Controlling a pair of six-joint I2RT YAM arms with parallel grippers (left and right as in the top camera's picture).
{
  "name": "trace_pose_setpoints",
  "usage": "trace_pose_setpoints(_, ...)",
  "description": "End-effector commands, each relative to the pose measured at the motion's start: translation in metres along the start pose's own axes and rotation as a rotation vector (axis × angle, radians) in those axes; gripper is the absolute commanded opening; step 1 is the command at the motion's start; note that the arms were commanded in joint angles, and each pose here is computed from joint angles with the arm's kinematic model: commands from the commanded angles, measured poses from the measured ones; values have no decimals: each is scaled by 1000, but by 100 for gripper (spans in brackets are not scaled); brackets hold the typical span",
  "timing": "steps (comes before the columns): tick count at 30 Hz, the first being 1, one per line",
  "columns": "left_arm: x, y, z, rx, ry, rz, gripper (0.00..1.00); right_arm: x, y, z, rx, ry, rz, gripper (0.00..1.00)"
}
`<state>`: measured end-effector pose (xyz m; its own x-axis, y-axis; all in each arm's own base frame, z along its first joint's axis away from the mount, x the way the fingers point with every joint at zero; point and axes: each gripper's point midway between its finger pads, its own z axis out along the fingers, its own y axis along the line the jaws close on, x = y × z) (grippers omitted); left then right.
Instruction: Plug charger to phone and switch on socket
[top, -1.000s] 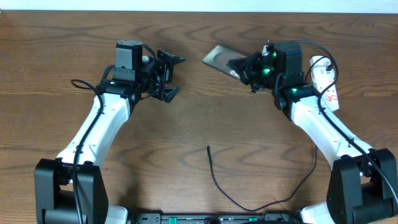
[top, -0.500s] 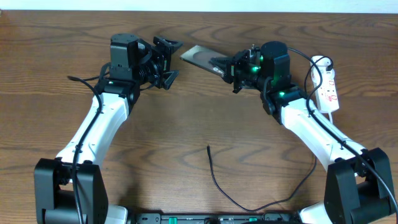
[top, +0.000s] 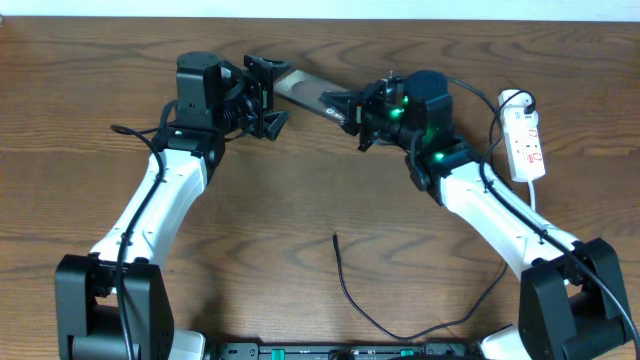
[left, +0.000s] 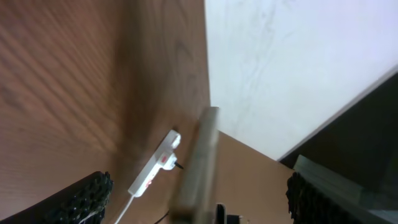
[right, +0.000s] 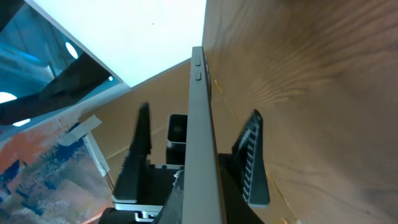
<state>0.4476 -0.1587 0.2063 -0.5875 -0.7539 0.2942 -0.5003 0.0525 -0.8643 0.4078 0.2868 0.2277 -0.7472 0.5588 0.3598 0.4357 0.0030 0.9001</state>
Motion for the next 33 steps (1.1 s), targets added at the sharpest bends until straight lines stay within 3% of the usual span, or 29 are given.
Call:
trace_pose_setpoints(1, 2, -12, 1, 23, 13, -18, 91, 10, 9, 4, -22, 11, 56, 1)
trace_pose_setpoints(10, 2, -11, 1, 23, 13, -31, 91, 24, 7, 10, -17, 41, 140, 1)
trace_pose_setpoints(14, 2, -11, 1, 23, 13, -30, 75, 28, 12, 11, -34, 52, 127, 1)
trace_pose_setpoints(24, 2, -11, 1, 23, 13, -30, 67, 43, 12, 16, -40, 86, 110, 1)
trace_pose_setpoints(33, 1, -11, 1, 22, 10, -30, 45, 53, 9, 19, -31, 105, 108, 1)
